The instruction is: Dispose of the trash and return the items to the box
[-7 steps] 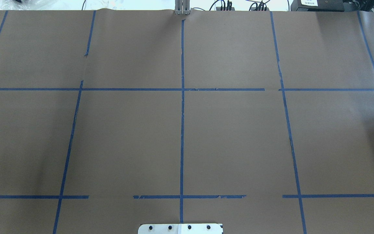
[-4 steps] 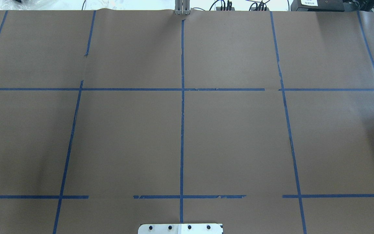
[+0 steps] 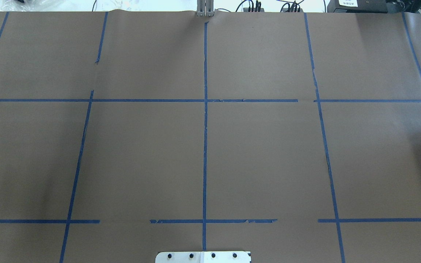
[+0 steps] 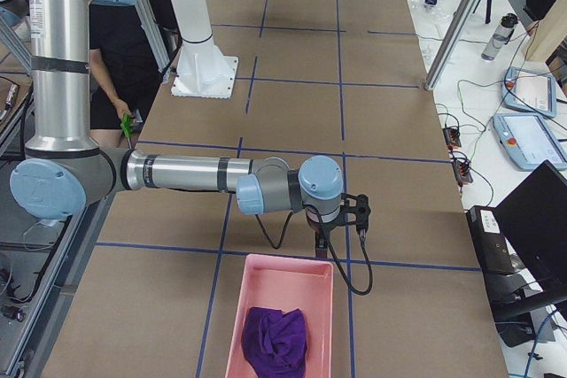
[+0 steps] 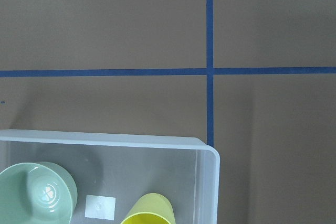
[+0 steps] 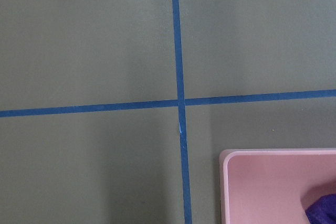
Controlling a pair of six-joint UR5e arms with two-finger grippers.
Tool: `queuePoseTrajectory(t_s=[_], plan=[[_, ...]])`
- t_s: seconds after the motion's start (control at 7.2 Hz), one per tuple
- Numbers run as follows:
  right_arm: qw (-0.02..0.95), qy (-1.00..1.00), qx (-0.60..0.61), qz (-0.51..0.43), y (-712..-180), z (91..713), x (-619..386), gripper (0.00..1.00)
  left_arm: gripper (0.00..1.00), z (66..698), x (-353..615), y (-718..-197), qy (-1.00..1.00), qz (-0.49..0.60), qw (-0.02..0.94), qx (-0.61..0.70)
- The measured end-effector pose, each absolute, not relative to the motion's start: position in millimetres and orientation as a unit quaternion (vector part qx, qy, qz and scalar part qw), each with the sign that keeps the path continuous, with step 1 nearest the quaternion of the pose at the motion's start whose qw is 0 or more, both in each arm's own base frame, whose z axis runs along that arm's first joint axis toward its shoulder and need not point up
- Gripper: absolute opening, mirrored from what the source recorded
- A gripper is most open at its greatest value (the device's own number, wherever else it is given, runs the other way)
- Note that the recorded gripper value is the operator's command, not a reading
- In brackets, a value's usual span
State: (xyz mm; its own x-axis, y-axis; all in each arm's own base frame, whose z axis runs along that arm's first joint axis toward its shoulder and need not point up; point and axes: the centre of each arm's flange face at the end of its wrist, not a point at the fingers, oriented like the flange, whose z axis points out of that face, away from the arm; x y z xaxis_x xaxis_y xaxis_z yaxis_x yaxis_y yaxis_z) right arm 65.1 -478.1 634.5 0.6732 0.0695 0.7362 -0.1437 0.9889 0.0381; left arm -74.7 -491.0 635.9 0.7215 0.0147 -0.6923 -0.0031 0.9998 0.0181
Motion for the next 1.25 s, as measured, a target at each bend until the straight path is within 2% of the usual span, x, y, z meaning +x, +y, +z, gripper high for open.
queuePoseTrajectory(t_s=[1.25], plan=[[0.913, -0.4, 0.044, 0.06, -477.1, 636.3, 65.0, 1.0, 1.0, 628.6, -74.8, -496.6, 0.372, 0.018, 0.927, 0.042]])
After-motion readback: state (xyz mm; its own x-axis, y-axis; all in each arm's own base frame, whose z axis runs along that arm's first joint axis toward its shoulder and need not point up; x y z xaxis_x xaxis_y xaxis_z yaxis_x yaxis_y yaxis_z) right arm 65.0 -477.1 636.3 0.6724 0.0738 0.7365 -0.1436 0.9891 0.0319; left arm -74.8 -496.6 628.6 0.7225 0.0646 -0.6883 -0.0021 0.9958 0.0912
